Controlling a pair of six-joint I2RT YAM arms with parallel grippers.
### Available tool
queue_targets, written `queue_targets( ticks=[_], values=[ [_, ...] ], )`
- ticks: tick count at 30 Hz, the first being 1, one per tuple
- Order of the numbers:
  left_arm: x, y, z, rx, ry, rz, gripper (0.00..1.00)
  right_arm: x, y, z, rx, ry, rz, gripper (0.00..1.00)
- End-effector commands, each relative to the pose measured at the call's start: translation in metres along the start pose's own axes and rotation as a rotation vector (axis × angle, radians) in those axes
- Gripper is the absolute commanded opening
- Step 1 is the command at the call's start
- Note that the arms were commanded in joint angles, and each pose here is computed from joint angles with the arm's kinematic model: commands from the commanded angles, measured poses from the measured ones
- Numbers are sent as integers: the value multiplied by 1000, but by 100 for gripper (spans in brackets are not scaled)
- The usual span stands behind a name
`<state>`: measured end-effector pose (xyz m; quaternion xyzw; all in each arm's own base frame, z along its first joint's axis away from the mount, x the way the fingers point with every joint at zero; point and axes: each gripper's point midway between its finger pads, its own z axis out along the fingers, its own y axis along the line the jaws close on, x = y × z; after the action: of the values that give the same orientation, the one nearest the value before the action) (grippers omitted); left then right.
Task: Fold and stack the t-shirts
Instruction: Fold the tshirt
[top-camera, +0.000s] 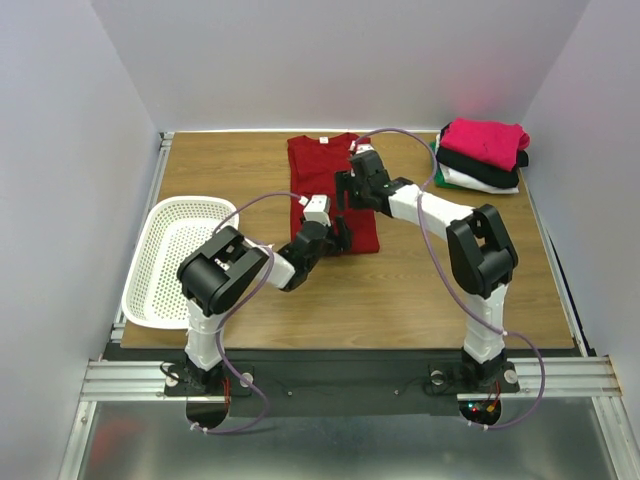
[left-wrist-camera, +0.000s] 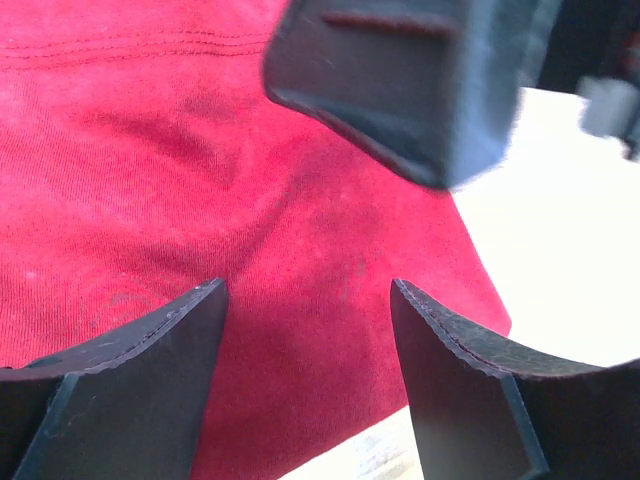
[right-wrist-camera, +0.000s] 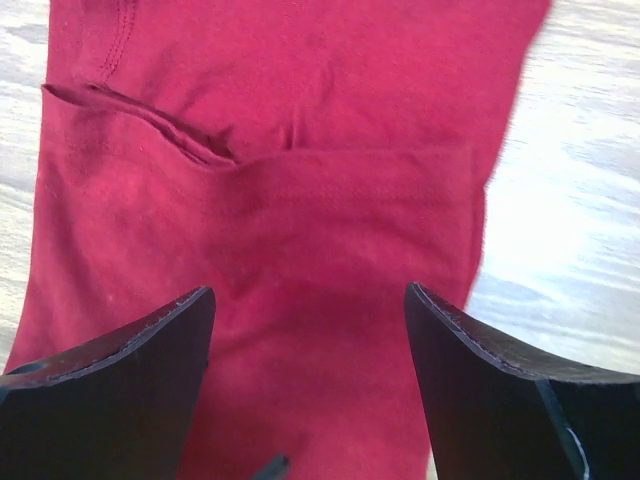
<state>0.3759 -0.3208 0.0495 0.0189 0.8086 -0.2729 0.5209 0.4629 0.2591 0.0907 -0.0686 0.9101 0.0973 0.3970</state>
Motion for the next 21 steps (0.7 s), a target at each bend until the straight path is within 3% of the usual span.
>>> queue_targets(
  ticks=[1, 16, 21],
  values=[
    [23, 1, -13, 9, 40, -20, 79, -10, 8, 10, -39, -20, -8, 82],
    [101, 7, -69, -20, 183, -18, 79, 17, -8, 44, 67, 38, -24, 82],
    [126, 18, -91, -47, 239, -18, 79, 7, -9, 49, 90, 19, -15, 82]
  ],
)
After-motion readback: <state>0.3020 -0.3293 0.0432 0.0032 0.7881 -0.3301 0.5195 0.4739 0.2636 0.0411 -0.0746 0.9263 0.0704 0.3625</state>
